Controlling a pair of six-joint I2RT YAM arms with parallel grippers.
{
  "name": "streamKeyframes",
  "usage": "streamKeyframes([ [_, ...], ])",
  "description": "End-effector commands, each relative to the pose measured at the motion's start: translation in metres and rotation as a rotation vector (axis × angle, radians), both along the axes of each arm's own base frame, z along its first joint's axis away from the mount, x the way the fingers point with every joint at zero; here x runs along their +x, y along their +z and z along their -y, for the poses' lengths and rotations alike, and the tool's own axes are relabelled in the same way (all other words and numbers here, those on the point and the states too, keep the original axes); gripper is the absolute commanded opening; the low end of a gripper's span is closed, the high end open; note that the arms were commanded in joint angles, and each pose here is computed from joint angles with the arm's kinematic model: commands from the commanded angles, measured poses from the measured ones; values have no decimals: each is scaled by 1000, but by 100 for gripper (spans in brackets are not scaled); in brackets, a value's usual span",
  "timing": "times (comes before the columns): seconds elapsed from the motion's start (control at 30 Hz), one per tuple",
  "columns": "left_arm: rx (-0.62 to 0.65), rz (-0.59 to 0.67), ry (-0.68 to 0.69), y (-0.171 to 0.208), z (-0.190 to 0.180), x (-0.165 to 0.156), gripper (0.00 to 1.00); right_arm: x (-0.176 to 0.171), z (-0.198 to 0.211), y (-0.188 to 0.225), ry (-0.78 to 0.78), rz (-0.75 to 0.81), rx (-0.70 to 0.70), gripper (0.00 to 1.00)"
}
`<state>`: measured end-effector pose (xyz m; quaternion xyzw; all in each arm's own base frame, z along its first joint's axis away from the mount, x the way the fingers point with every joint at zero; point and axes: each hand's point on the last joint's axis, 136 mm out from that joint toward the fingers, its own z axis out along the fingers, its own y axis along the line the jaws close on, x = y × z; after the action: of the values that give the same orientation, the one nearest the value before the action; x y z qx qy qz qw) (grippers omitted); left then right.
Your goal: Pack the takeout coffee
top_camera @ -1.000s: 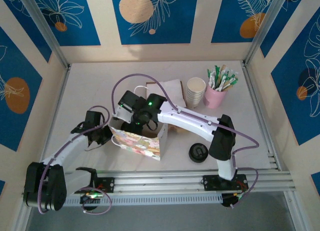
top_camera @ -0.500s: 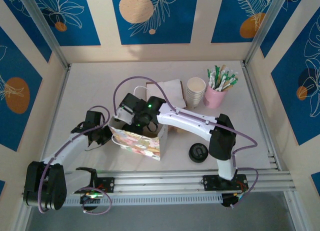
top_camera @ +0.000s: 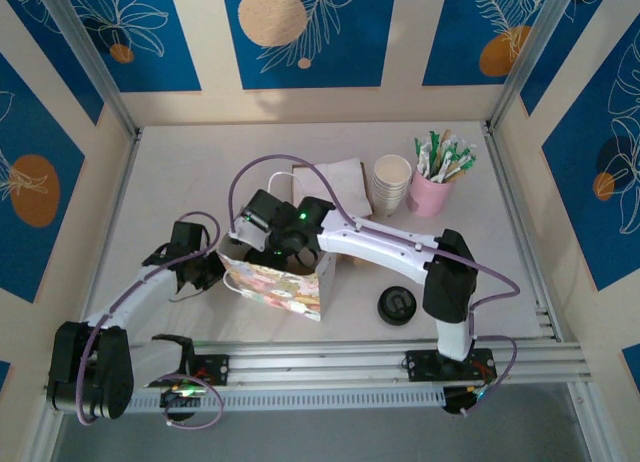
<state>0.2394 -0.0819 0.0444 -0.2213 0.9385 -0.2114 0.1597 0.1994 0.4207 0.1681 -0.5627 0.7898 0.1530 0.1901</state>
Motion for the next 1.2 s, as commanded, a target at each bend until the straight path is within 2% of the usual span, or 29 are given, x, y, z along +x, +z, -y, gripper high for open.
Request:
streamKeyframes([
  [0.0,-3,-7,-22,-4,4,-3,53,-14,17,-16,-14,-62,-63,54],
  [0.17,-10,-10,-19,-5,5,-3,54,-9,-4,16,-18,-30,89,53],
  [0.5,-10,-17,-21,-6,5,-4,53,-12,-13,28,-9,-28,150,53],
  [0.8,-5,-22,-20,-8,4,-5,53,-15,7,-25,-13,-56,-38,53],
  [1.17,-5,-18,-21,-7,4,-3,54,-22,20,-58,11,-77,-173,53],
])
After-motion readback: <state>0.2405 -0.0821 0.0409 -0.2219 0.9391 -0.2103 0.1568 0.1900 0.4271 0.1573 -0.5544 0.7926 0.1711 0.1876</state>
